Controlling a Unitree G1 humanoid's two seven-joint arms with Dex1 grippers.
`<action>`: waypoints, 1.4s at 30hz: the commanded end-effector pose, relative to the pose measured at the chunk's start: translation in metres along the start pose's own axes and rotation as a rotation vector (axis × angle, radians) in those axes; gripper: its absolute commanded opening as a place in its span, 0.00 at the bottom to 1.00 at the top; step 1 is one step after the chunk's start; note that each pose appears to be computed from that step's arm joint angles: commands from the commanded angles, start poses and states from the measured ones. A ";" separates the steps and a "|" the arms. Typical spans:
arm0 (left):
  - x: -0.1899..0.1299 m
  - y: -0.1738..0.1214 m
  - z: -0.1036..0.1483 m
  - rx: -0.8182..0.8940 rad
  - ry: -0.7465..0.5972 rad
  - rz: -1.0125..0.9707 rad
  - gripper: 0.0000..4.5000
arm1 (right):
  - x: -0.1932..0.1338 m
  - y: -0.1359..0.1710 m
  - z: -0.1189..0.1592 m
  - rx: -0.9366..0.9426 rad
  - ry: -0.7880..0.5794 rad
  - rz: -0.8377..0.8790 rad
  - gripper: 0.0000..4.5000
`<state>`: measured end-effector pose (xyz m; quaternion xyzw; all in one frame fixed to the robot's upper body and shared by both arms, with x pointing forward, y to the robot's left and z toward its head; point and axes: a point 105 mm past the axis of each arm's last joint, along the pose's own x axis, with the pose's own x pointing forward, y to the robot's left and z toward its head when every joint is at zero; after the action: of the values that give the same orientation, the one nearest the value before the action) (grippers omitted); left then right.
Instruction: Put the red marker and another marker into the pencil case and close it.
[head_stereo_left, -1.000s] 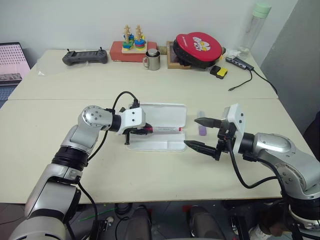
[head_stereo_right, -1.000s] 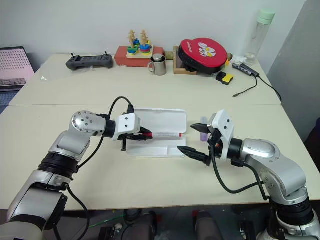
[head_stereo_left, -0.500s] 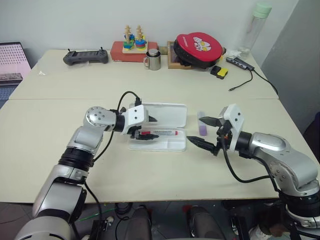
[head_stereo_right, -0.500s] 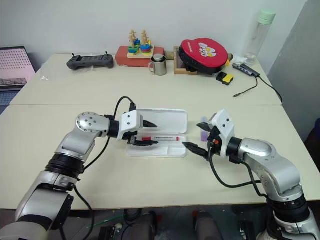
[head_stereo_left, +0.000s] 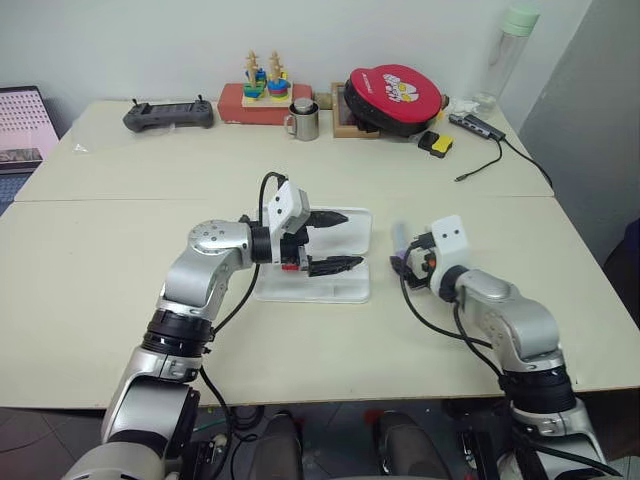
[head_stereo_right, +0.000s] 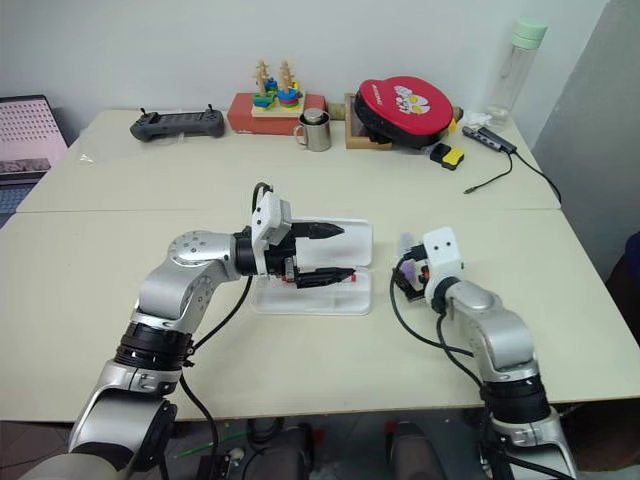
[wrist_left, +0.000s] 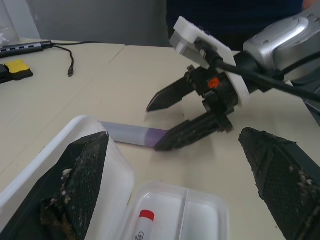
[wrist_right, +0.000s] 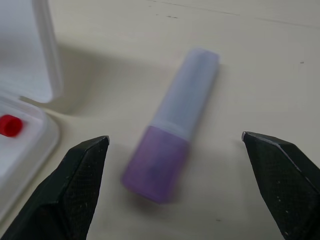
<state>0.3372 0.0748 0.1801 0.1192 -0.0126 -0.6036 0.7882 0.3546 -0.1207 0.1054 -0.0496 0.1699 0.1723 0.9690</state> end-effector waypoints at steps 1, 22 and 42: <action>-0.001 0.000 0.012 0.051 -0.020 0.019 1.00 | 0.001 -0.006 0.014 -0.003 -0.040 -0.057 1.00; 0.001 0.004 0.015 0.046 -0.038 0.056 1.00 | 0.006 -0.021 0.002 -0.014 0.019 -0.143 0.25; -0.130 0.003 -0.031 -0.068 0.204 0.320 1.00 | -0.041 0.107 0.096 -0.403 -0.356 0.651 0.25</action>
<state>0.3134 0.1878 0.1579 0.1127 0.0733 -0.4785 0.8678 0.3289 -0.0406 0.2091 -0.1044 -0.0426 0.4384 0.8917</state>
